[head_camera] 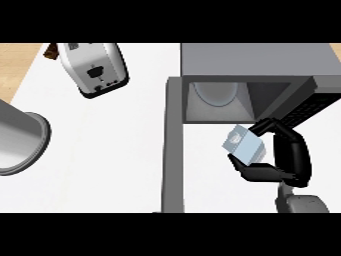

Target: Pick up the milk, place it into the microwave and close the microwave

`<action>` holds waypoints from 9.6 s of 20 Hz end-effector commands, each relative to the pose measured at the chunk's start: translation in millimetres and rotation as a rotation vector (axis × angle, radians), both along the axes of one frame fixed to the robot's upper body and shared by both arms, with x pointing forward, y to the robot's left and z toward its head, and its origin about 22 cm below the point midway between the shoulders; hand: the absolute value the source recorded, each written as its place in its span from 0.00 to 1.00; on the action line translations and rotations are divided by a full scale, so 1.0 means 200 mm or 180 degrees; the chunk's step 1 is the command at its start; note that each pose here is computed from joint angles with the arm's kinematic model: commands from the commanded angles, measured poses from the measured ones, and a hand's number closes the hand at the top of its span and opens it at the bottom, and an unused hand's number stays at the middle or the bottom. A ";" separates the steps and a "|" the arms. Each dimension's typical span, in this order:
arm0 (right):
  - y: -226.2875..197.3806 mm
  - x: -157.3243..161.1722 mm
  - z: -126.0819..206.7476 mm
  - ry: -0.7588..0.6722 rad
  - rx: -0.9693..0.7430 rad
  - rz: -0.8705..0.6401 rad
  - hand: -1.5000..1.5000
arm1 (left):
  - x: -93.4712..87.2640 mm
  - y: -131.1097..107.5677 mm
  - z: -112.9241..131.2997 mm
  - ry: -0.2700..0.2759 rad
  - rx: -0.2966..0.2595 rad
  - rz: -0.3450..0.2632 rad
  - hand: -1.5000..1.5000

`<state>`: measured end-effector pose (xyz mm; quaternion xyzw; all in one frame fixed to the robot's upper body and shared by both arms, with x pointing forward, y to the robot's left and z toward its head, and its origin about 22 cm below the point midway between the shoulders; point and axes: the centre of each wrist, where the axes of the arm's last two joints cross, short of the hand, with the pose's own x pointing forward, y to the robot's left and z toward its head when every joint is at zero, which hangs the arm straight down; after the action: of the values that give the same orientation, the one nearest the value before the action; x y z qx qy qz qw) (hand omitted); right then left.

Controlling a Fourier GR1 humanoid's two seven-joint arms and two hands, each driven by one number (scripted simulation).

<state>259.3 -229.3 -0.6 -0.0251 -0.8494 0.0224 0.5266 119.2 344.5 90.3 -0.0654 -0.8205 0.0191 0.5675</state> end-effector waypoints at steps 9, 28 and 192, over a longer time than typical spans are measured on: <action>0.25 0.47 0.16 0.0261 -0.0285 -0.0130 1.00 | 0.01 0.08 -0.02 0.0029 0.0030 -0.0034 0.00; 0.08 0.69 0.18 -0.0023 -0.0764 -0.0555 1.00 | 0.19 0.01 -0.02 -0.0051 0.0005 -0.0282 0.00; -0.28 -0.52 0.65 -0.0250 0.0184 0.1496 0.00 | 1.13 -1.71 -0.18 0.0345 0.0240 -0.0766 1.00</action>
<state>154.1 -285.4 122.6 0.1798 -0.8522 0.1104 0.4787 333.3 0.8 45.9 -0.1439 -0.7668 -0.0920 0.6187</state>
